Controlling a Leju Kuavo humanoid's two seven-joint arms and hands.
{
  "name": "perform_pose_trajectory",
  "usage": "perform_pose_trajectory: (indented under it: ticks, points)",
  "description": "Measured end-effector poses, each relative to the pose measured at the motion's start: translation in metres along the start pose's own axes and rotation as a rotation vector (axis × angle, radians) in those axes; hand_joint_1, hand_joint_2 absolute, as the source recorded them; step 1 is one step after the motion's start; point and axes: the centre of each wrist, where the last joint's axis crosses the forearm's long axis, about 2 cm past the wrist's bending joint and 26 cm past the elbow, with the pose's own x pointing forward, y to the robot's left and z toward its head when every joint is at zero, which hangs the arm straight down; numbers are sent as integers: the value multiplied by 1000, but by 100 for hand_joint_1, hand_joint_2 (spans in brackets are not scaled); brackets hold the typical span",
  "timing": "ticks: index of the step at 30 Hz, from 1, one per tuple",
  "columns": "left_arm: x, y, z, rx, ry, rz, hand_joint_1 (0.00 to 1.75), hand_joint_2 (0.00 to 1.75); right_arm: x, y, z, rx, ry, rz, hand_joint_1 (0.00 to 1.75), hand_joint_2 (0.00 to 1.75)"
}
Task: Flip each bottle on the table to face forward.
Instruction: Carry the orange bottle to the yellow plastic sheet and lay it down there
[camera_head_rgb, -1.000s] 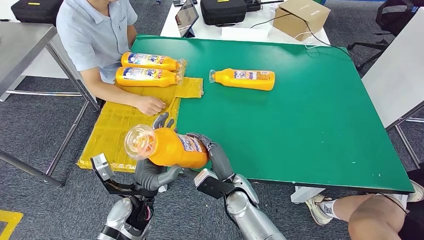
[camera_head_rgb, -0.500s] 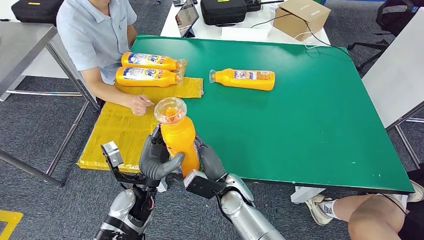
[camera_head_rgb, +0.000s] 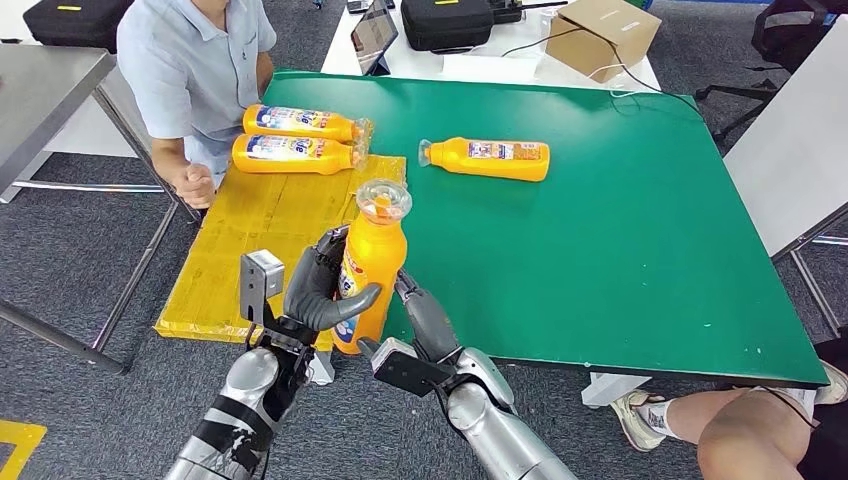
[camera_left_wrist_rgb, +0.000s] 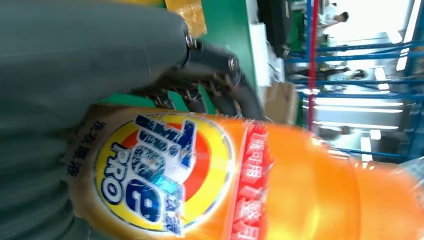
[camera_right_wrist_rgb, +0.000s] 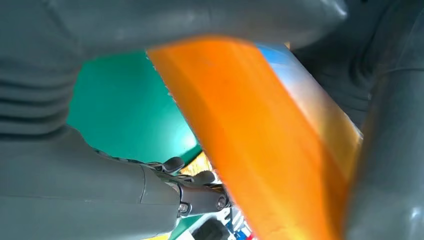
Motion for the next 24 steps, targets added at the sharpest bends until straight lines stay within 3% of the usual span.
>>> perform_pose_trajectory:
  ticks: [8,24]
  points:
    - [1,22,-18,-23,50,-100,175,175,-3,-5,-2,-30,1,-3,0,0]
    - [28,81,-69,94,59,-823,171,175,1,-3,-8,-19,-31,38,0,0]
